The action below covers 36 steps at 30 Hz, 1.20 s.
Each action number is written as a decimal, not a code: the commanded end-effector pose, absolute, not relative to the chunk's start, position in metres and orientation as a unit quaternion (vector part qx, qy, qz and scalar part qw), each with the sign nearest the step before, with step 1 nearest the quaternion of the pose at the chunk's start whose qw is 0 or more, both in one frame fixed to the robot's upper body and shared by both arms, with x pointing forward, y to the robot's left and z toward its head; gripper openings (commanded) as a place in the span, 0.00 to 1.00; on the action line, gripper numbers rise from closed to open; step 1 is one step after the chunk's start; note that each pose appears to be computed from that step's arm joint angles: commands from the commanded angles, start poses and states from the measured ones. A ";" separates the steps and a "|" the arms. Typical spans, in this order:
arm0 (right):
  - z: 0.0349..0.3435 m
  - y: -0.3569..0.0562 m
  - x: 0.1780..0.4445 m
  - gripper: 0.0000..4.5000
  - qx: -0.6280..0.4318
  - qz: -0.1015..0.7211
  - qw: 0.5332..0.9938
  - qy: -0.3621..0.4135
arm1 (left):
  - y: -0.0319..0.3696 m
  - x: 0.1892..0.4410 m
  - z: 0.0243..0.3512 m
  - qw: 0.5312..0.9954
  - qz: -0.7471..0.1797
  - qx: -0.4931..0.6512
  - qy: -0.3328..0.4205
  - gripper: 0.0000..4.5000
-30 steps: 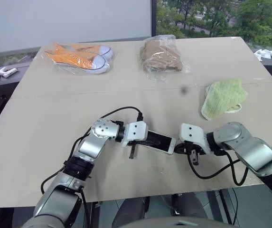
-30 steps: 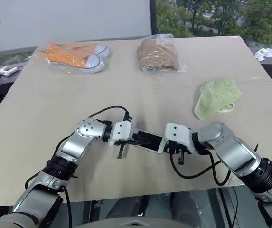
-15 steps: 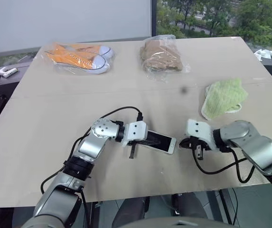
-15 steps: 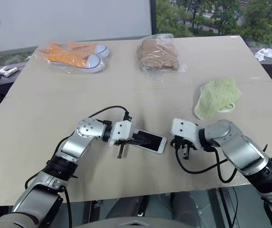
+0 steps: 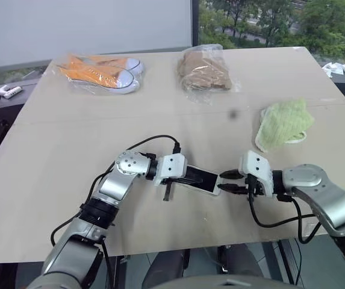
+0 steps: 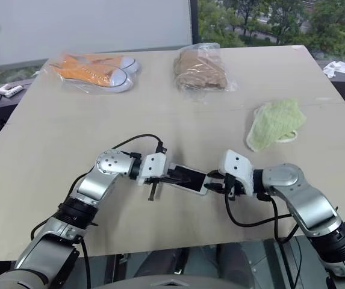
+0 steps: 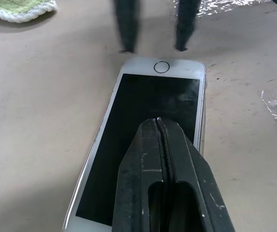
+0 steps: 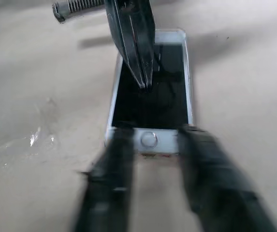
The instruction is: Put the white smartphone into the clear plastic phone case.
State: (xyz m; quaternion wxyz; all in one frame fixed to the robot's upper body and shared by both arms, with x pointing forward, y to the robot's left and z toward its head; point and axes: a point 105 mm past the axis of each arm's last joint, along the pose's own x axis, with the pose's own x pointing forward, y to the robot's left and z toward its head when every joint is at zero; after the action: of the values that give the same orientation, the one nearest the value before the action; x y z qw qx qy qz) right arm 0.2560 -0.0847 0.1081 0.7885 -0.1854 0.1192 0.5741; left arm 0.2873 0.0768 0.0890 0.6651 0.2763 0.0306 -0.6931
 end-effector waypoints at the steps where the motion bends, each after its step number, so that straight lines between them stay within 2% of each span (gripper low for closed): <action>1: 0.119 -0.083 0.260 0.01 -0.171 0.566 0.804 0.067 | 0.079 0.287 0.092 0.668 -0.690 0.279 0.024 0.00; 6: 0.104 -0.089 0.258 0.01 -0.165 0.567 0.803 0.085 | 0.080 0.288 0.092 0.669 -0.689 0.279 0.025 0.00; 12: 0.082 -0.097 0.247 0.01 -0.183 0.588 0.779 0.119 | 0.081 0.287 0.093 0.670 -0.688 0.279 0.026 0.00; 24: 0.063 -0.091 0.254 0.01 -0.190 0.574 0.780 0.162 | 0.082 0.288 0.094 0.669 -0.688 0.281 0.027 0.00; 30: 0.052 -0.087 0.247 0.01 -0.195 0.579 0.759 0.223 | 0.082 0.287 0.094 0.670 -0.687 0.281 0.026 0.00; 34: 0.046 -0.085 0.237 0.01 -0.207 0.589 0.728 0.283 | 0.081 0.287 0.094 0.670 -0.687 0.280 0.025 0.00; 36: 0.045 -0.083 0.240 0.01 -0.223 0.584 0.720 0.300 | 0.081 0.287 0.094 0.671 -0.687 0.280 0.024 0.00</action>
State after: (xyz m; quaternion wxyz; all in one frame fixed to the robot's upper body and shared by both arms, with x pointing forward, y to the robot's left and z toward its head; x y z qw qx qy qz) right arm 0.2577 -0.0810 0.0849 0.7541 -0.2311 0.2020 0.5806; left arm 0.2874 0.0825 0.0860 0.6685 0.2768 0.0435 -0.6890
